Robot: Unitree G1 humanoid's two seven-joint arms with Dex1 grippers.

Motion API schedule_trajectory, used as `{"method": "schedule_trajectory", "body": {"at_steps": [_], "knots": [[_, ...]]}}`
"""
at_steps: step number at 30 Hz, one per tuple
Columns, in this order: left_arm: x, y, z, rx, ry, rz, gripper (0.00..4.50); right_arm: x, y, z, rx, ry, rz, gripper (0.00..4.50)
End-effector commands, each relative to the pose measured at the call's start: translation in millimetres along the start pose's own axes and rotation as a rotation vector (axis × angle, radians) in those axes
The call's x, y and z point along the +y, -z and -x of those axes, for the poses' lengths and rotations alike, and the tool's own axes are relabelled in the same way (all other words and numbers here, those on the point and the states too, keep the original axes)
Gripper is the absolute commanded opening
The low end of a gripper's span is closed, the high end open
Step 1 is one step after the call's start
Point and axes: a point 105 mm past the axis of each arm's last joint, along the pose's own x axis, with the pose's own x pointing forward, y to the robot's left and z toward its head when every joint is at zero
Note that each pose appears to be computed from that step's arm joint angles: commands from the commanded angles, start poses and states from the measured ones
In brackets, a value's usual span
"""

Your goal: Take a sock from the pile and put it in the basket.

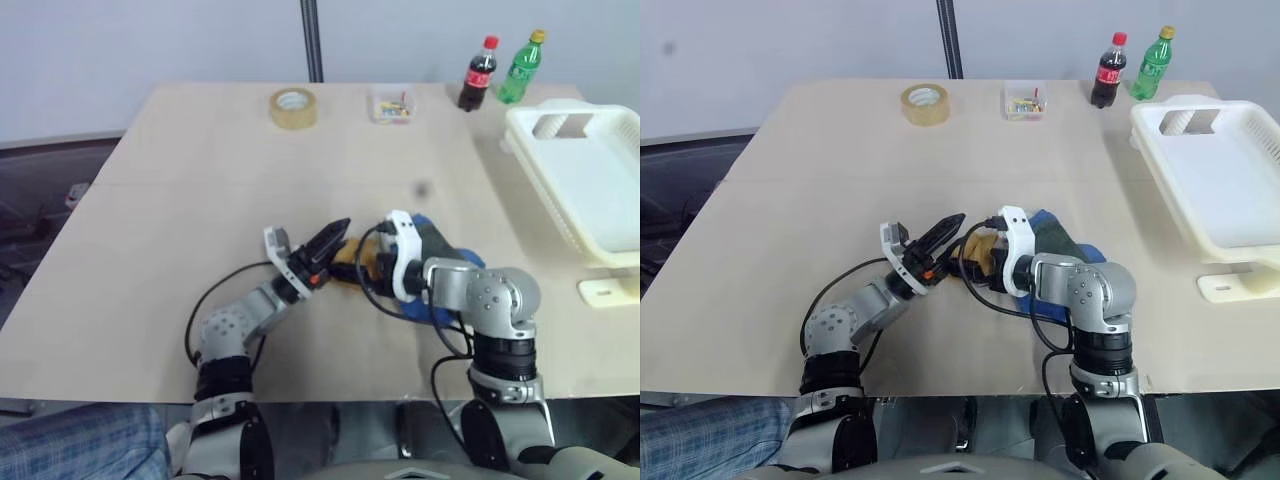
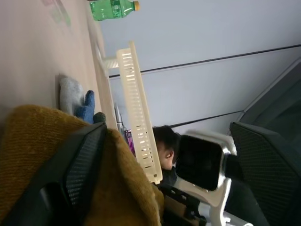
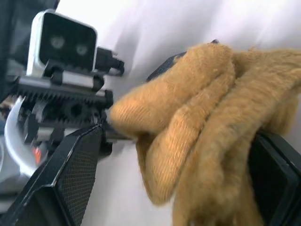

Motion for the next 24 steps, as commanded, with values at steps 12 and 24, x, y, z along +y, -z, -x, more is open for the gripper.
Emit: {"method": "schedule_trajectory", "body": {"at_steps": [12, 24], "knots": [[-4, 8, -3, 0.029, 0.016, 0.004, 4.5, -3, -7, 0, -0.018, 0.065, -0.059, 4.44], [-5, 4, -1, 0.015, 0.017, -0.004, 4.5, -7, 0, -3, 0.013, 0.092, -0.022, 0.02]]}}
